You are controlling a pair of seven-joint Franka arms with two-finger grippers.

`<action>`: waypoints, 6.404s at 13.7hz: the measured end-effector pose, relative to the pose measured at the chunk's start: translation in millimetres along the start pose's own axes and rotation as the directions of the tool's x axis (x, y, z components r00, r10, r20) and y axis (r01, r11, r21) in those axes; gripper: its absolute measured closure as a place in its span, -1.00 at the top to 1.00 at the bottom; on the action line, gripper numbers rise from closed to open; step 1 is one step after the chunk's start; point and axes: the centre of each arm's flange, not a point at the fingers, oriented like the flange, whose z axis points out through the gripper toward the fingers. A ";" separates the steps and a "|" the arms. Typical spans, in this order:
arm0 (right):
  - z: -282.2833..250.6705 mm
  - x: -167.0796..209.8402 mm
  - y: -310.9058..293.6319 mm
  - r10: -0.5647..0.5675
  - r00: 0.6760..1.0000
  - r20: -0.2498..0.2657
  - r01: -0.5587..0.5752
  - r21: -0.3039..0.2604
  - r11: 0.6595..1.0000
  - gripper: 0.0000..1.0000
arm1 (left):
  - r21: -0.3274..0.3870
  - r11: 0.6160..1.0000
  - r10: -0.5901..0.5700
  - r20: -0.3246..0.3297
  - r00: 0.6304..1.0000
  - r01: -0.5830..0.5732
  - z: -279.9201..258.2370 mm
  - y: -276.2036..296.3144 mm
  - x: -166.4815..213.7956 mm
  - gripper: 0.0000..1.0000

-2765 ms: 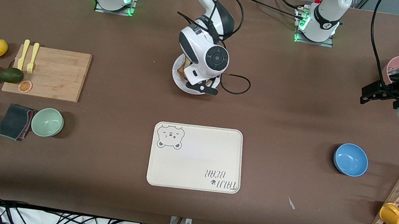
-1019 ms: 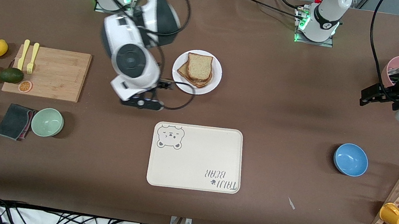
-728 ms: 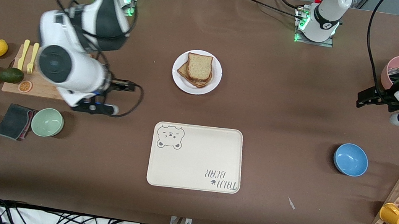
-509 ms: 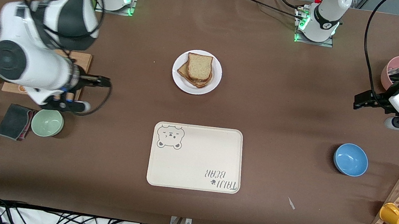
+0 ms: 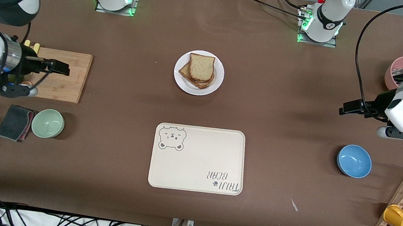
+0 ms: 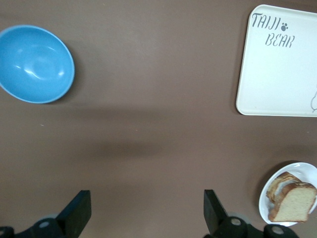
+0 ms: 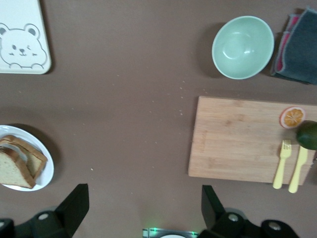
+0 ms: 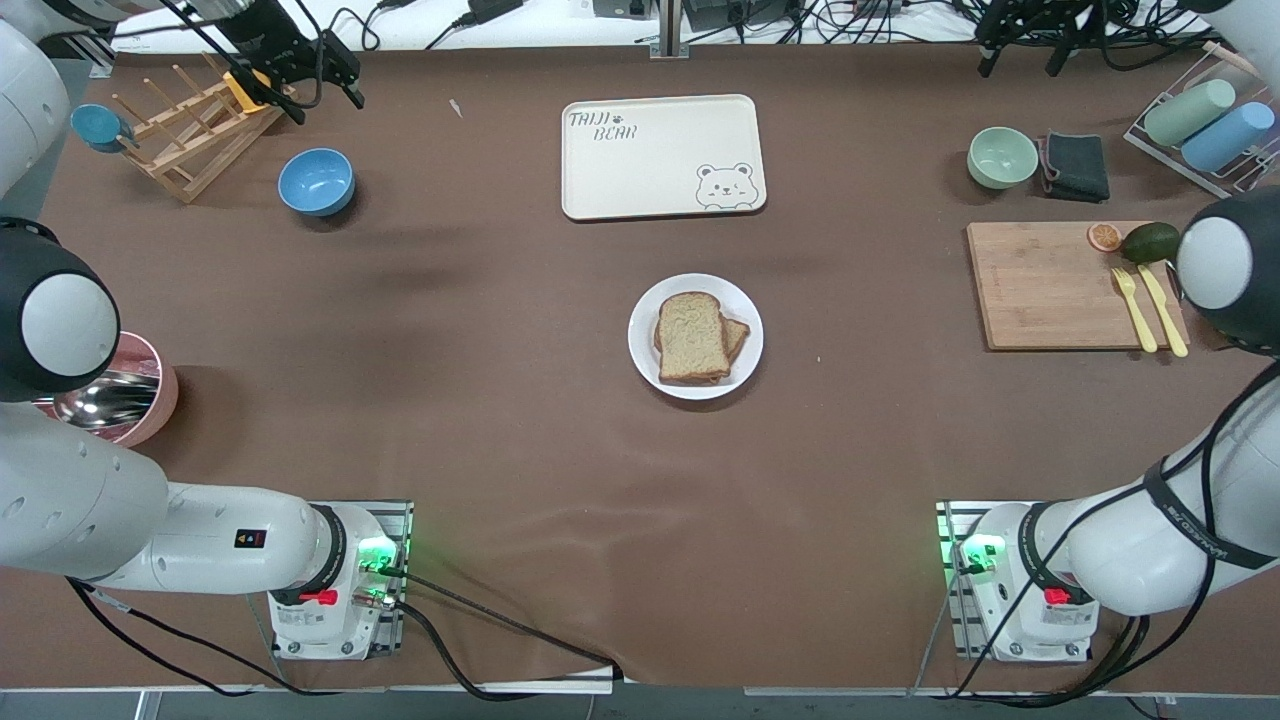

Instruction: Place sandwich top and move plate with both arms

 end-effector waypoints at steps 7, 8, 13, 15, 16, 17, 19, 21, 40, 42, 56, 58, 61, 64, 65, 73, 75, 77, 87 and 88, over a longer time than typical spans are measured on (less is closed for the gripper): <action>11.9 -44.7 24.9 -0.011 0.990 -0.144 0.009 -0.013 1.000 1.00 | -0.307 0.951 -0.011 0.044 0.999 0.024 77.2 8.8 0.5 1.00; 4.2 -56.9 29.5 -0.003 0.988 -0.153 0.001 -0.011 1.000 1.00 | -0.354 0.935 -0.003 0.057 0.998 0.022 94.5 12.8 -1.8 1.00; -40.5 -93.7 44.5 0.027 0.976 -0.216 -0.029 -0.007 1.000 1.00 | -0.466 0.884 0.026 0.117 0.993 0.032 151.5 43.1 -8.1 1.00; -50.2 -97.8 50.8 0.038 0.975 -0.219 -0.040 -0.005 0.999 1.00 | -0.495 0.869 0.033 0.120 0.992 0.031 170.3 53.9 -9.5 1.00; -52.2 -99.8 52.8 0.042 0.976 -0.211 -0.044 -0.004 0.999 1.00 | -0.510 0.859 0.030 0.109 0.994 0.030 182.8 58.8 -11.7 1.00; -53.5 -100.9 53.7 0.044 0.977 -0.208 -0.045 -0.004 0.999 1.00 | -0.528 0.849 0.019 0.094 0.995 0.034 195.3 64.2 -15.1 1.00; -52.4 -100.2 53.5 0.043 0.979 -0.202 -0.045 -0.004 0.999 1.00 | -0.561 0.826 -0.007 0.073 0.997 0.047 216.3 73.3 -23.9 1.00; -50.4 -98.1 53.1 0.042 0.979 -0.197 -0.044 -0.004 0.999 1.00 | -0.584 0.809 -0.024 0.070 0.997 0.060 228.5 77.8 -31.7 1.00; -50.2 -97.5 47.4 0.032 0.981 -0.192 -0.034 -0.007 0.999 1.00 | -0.660 0.750 -0.181 -0.141 0.973 0.044 380.8 163.3 -183.9 1.00; -50.2 -97.5 47.1 0.031 0.981 -0.192 -0.033 -0.007 0.999 1.00 | -0.663 0.747 -0.185 -0.155 0.971 0.037 397.3 169.1 -200.0 1.00; -50.1 -97.5 46.0 0.029 0.981 -0.191 -0.031 -0.008 0.999 1.00 | -0.653 0.755 -0.175 -0.110 0.978 0.062 436.5 195.6 -219.4 0.52; -50.1 -97.6 45.9 0.029 0.981 -0.191 -0.031 -0.008 0.999 1.00 | -0.651 0.756 -0.174 -0.106 0.979 0.064 442.3 195.7 -217.9 0.35; -50.1 -97.5 45.9 0.029 0.981 -0.191 -0.031 -0.008 0.999 1.00 | -0.649 0.758 -0.176 -0.106 0.979 0.066 445.3 194.9 -215.9 0.12; -50.1 -97.5 45.8 0.029 0.981 -0.191 -0.031 -0.008 0.999 1.00 | -0.649 0.758 -0.178 -0.108 0.978 0.066 444.9 194.3 -214.5 -0.05; -50.1 -97.5 45.8 0.029 0.981 -0.191 -0.031 -0.008 0.999 1.00 | -0.648 0.759 -0.178 -0.109 0.978 0.066 444.8 193.8 -214.0 -0.14; -50.1 -97.5 45.6 0.029 0.981 -0.191 -0.031 -0.008 0.999 1.00 | -0.638 0.769 -0.155 -0.124 0.980 0.041 449.2 190.7 -214.7 -0.58; -50.1 -97.5 45.6 0.029 0.981 -0.191 -0.031 -0.008 0.999 1.00 | -0.639 0.769 -0.153 -0.126 0.980 0.038 449.0 191.2 -214.6 -0.65; -50.1 -97.5 45.6 0.029 0.981 -0.191 -0.031 -0.008 1.000 1.00 | -0.641 0.767 -0.148 -0.129 0.980 0.032 448.5 192.3 -214.6 -0.75; -50.1 -97.5 45.4 0.028 0.981 -0.191 -0.030 -0.008 1.000 1.00 | -0.654 0.756 -0.138 -0.150 0.979 0.006 441.0 198.9 -210.3 -0.86; -50.1 -97.5 45.4 0.028 0.981 -0.191 -0.030 -0.008 1.000 1.00 | -0.658 0.753 -0.137 -0.159 0.978 -0.001 437.3 201.1 -207.5 -0.89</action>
